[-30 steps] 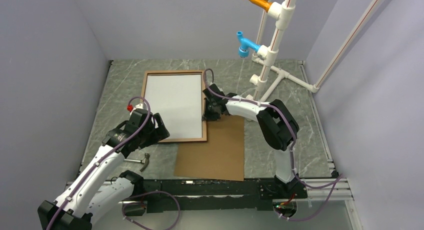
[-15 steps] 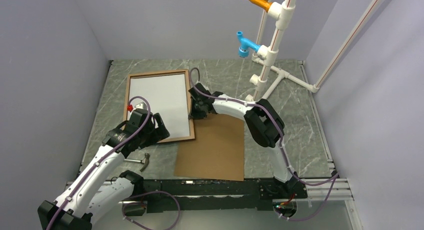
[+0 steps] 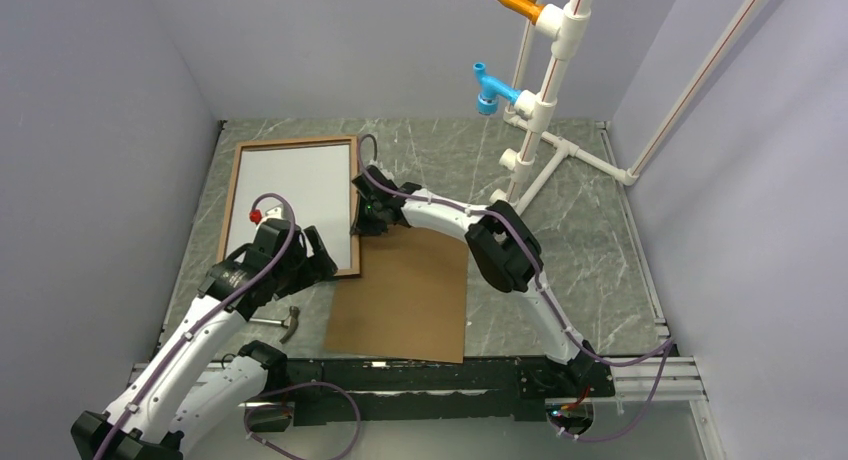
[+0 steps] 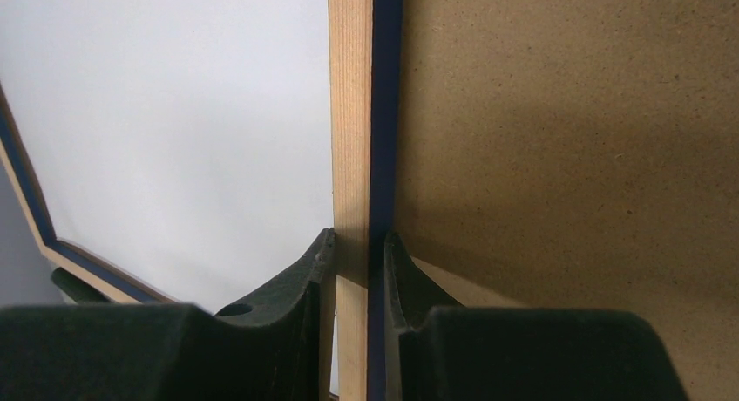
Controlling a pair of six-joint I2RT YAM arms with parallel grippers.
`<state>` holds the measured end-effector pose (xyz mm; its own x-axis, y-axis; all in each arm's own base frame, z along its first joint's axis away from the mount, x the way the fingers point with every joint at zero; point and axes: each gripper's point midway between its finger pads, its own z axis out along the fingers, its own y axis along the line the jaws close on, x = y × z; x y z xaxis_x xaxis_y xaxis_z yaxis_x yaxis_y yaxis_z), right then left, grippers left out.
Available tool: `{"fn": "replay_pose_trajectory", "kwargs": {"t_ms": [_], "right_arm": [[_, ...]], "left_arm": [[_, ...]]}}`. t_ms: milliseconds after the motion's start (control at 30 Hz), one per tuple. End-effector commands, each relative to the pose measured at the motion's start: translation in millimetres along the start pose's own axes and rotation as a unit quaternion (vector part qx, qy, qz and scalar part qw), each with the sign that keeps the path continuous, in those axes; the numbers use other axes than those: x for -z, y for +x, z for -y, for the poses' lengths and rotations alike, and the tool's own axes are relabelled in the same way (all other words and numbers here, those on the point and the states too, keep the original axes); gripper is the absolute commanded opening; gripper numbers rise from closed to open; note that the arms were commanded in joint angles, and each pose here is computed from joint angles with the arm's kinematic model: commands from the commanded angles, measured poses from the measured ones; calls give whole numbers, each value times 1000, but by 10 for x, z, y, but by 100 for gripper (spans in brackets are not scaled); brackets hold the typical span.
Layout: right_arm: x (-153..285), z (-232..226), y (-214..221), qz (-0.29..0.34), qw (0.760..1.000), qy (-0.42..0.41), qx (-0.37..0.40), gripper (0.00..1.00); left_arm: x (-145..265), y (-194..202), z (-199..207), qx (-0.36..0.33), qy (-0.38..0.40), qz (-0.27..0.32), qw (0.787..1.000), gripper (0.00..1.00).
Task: Put the photo into the frame
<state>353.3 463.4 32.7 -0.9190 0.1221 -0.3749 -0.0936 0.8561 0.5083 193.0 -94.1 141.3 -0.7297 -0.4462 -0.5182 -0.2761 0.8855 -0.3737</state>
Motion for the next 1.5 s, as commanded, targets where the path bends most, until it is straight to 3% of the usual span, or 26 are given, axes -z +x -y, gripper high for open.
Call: {"fn": "replay_pose_trajectory", "kwargs": {"t_ms": [0,267,633,700,800,833,1033,1233,1467], "right_arm": [[10,-618,1,1,996,-90,-13,0],[240,-906,-83,32,992,-122,-8,0],[131,-963,26,28,992,-126,-15,3],[153,-932,40,31,991,-129,-12,12],[239,-885,64,34,991,-131,4,46],[319,-890,42,40,990,-132,10,53],[651,-583,64,65,992,-97,40,86],[1007,-6,222,63,995,-30,67,99],[1474,841,494,42,998,13,50,100]], "left_arm": [[112,-136,56,-2,9,22,1000,92],[132,-150,54,-3,9,25,1000,92],[136,-142,62,-5,12,23,1000,92],[138,-143,62,-5,12,23,1000,92],[128,-129,64,-5,13,20,1000,92],[127,-124,69,-5,14,19,1000,92],[7,11,67,-17,18,-10,1000,92],[-182,287,44,-34,26,-68,997,92],[-426,606,-47,-42,25,-121,991,90]]}}
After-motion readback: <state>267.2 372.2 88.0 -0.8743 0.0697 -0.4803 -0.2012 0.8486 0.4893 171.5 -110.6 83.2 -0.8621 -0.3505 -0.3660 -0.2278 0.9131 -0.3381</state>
